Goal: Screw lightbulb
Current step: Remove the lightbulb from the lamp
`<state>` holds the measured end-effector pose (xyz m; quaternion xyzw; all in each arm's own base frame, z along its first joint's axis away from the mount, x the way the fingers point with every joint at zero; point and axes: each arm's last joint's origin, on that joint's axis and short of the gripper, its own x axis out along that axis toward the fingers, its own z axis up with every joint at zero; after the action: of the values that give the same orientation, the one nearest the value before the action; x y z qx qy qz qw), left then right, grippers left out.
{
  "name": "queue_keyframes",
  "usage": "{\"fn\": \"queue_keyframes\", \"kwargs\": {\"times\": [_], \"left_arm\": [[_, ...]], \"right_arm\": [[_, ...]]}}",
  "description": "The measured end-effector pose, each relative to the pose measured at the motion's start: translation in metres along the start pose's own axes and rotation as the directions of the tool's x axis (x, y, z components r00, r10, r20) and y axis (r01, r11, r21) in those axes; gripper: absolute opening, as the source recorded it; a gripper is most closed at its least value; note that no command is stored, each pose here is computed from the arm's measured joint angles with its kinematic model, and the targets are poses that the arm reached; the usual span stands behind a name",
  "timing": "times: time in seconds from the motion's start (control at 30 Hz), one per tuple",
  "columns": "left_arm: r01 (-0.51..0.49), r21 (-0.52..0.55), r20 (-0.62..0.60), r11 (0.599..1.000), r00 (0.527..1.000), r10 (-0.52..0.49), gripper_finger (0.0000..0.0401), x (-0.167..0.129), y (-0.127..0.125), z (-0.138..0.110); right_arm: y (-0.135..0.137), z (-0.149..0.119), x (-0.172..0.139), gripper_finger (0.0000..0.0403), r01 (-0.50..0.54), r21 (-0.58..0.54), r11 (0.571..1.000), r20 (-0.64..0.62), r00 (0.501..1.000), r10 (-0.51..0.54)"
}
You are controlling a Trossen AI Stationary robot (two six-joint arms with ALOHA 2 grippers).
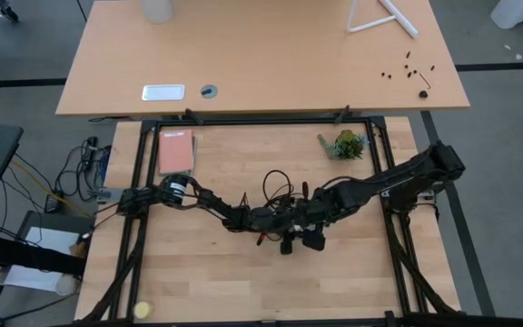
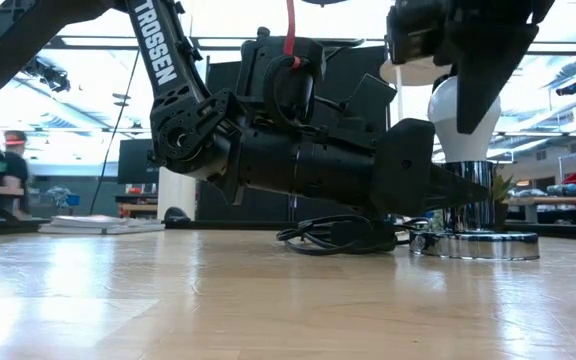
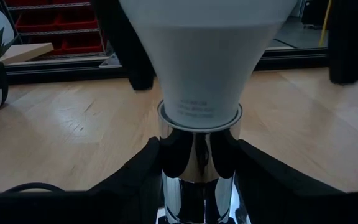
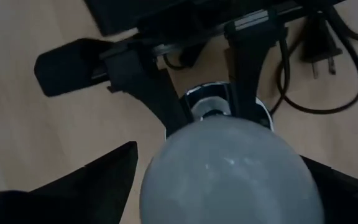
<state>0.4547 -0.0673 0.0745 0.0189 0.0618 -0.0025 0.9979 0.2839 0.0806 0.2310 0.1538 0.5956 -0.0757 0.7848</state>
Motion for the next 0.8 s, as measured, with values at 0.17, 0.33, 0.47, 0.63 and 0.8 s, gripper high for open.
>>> {"fn": "queue_keyframes", "kwargs": {"times": [0.17, 0.33, 0.47, 0.63, 0.8], "left_arm": [[0.000, -0.001, 0.000, 1.000, 1.000, 0.000, 0.0178, 0.0000, 0.0000, 0.0000], [-0.006, -0.001, 0.000, 1.000, 1.000, 0.006, 0.0178, 0.0000, 0.0002, -0.0001], [-0.012, -0.005, 0.000, 1.000, 1.000, 0.012, 0.0178, 0.0000, 0.0003, -0.0003], [-0.037, -0.037, 0.017, 0.999, 0.999, 0.037, 0.0178, -0.0004, 0.0006, 0.0002], [-0.054, -0.056, 0.036, 0.997, 0.998, 0.056, 0.0178, -0.0006, 0.0012, 0.0013]], "right_arm": [[-0.0062, 0.0005, 0.0038, 0.0340, 0.006, 0.088, 0.996, -0.012, 1.000, -0.005], [-0.0075, 0.0014, 0.0038, 0.0321, 0.031, 0.166, 0.986, 0.007, 0.999, -0.032], [-0.0074, 0.0013, 0.0038, 0.0303, 0.043, 0.181, 0.983, 0.017, 0.999, -0.047], [-0.0072, 0.0011, 0.0038, 0.0283, 0.037, 0.206, 0.978, 0.012, 0.999, -0.041], [-0.0092, 0.0021, 0.0038, 0.0278, 0.030, 0.198, 0.980, 0.003, 0.999, -0.032]]}}
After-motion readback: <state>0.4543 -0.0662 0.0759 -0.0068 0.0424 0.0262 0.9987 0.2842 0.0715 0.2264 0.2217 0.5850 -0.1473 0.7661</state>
